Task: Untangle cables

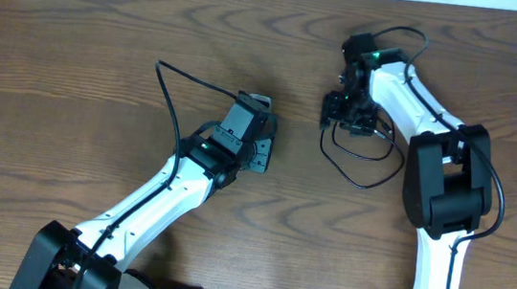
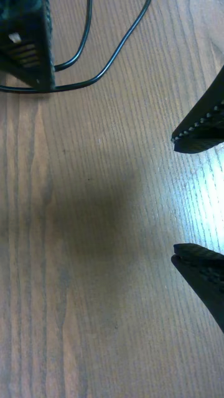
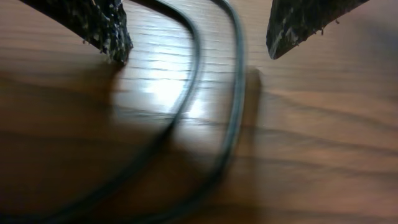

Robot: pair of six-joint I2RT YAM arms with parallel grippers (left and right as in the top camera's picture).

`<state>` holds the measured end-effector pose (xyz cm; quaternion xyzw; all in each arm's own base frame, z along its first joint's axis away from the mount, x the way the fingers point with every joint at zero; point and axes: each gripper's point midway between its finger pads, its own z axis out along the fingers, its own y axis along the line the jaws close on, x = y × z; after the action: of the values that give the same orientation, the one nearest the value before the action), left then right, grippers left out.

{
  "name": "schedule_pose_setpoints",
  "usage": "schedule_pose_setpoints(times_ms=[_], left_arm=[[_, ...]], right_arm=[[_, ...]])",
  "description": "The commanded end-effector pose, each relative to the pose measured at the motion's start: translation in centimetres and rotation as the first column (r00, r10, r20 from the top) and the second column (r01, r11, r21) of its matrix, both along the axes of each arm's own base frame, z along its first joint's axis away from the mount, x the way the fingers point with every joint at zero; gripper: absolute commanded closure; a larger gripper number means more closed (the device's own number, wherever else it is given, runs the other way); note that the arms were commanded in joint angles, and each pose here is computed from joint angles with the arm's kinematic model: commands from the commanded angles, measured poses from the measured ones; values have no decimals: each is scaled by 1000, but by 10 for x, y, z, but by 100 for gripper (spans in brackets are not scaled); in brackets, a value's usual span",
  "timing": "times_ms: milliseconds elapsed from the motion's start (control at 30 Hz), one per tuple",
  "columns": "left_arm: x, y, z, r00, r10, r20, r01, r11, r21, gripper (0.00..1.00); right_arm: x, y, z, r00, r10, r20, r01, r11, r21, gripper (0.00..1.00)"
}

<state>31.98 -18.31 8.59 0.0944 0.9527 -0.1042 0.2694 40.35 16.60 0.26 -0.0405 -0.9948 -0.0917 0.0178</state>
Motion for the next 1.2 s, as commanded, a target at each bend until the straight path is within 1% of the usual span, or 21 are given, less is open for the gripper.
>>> schedule_pose_setpoints(times_ms=[0,133,233,300,433,533,867,933,1000,1133,1167], left_arm=[[-1,5,-8,1000,14,-13,-14,1000,22,47],[-1,5,-8,1000,14,-13,-14,1000,22,47],[-2,5,-8,1000,15,-15,-14,1000,22,47],[-3,5,-9,1000,15,-21,-14,1000,26,47],[-5,7,-11,999,15,-32,-14,999,34,47],[-4,6,-10,1000,15,-27,-14,999,30,47],[-5,7,-10,999,15,-29,-14,999,32,47],[-5,7,-10,999,15,-30,-14,999,32,47],[-5,7,-10,999,15,-30,-14,999,32,47],[-5,7,-10,999,14,-30,-13,999,31,47],[-5,7,-10,999,14,-30,-13,999,31,47]], right_arm=[[-45,26,-44,989,69,-131,-66,998,22,32],[-57,40,-52,986,111,-127,-109,994,22,34],[-63,44,-56,984,121,-128,-121,993,7,40],[-66,32,-60,984,122,-133,-131,989,-63,43],[-70,0,-62,982,122,-146,-154,961,-232,43],[-70,-13,-60,978,148,-150,-187,937,-294,43],[-69,-8,-61,978,156,-139,-189,942,-278,44],[-69,-6,-61,978,158,-136,-190,943,-274,49],[-69,-5,-62,978,160,-137,-192,944,-270,51],[-70,2,-63,975,176,-135,-205,947,-246,62],[-71,3,-63,974,180,-135,-209,947,-246,66]])
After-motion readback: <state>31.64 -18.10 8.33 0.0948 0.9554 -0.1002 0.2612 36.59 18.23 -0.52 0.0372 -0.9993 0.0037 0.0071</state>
